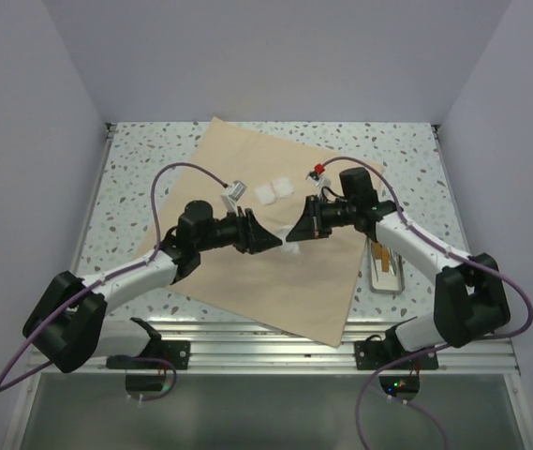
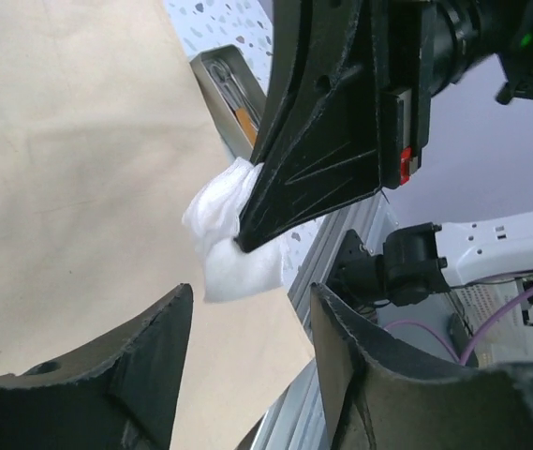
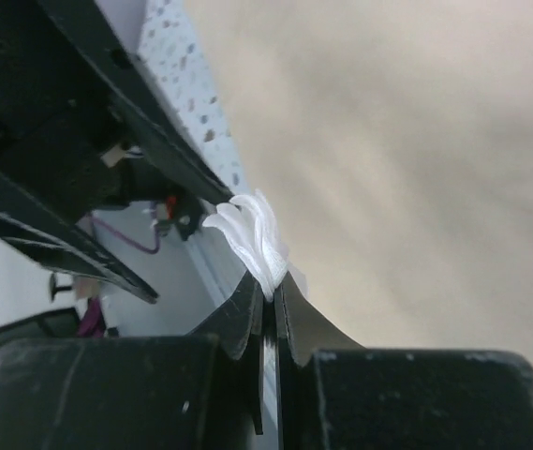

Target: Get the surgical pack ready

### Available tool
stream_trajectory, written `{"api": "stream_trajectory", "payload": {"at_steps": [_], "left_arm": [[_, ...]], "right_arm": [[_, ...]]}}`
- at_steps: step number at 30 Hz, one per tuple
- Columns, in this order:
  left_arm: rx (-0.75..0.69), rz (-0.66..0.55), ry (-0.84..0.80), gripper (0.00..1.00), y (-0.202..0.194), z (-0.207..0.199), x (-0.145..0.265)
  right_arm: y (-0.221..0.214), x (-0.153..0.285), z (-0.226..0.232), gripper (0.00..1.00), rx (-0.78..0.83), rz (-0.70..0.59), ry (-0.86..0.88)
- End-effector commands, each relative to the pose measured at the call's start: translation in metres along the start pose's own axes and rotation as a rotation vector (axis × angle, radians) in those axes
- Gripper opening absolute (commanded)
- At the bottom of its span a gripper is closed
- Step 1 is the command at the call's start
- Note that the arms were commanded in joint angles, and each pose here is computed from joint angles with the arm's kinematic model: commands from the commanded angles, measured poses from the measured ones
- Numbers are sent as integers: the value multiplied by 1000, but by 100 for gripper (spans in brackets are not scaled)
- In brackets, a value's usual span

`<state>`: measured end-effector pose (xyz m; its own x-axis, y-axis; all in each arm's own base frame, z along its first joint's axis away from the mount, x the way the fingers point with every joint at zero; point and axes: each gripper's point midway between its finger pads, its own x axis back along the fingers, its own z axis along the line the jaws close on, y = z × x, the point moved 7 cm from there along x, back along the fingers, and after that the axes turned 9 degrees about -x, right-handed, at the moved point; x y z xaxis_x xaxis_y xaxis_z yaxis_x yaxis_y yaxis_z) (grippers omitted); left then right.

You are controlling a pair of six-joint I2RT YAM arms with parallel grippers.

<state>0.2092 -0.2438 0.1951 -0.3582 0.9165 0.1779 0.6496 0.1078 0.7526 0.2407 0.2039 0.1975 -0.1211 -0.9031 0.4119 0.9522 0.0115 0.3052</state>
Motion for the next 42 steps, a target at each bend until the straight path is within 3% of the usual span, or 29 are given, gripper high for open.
{"api": "stream_trajectory", "payload": {"at_steps": [1,5,6,13,16,22,28,35,42], "left_arm": [[-59,-43,67,57,24,-4,-3],[-36,5,241,63,27,12,-1],[-26,9,277,64,27,18,2],[-32,-29,251,64,24,18,10],[-21,-18,191,65,17,16,8],[18,-4,110,63,7,12,8],[19,-21,81,63,6,5,15],[17,-31,79,63,7,6,17],[18,-26,81,62,6,8,17]], "right_arm": [[12,30,-2,0,80,-123,-254],[21,79,-24,0,54,-240,-566],[18,91,-30,0,55,-219,-614],[22,175,-63,0,156,-236,-1047],[16,202,-89,0,62,-172,-1148],[24,180,-116,0,-30,2,-906],[42,180,-146,0,-122,30,-743],[42,166,-170,0,-215,95,-650],[38,164,-191,0,-295,128,-667]]}}
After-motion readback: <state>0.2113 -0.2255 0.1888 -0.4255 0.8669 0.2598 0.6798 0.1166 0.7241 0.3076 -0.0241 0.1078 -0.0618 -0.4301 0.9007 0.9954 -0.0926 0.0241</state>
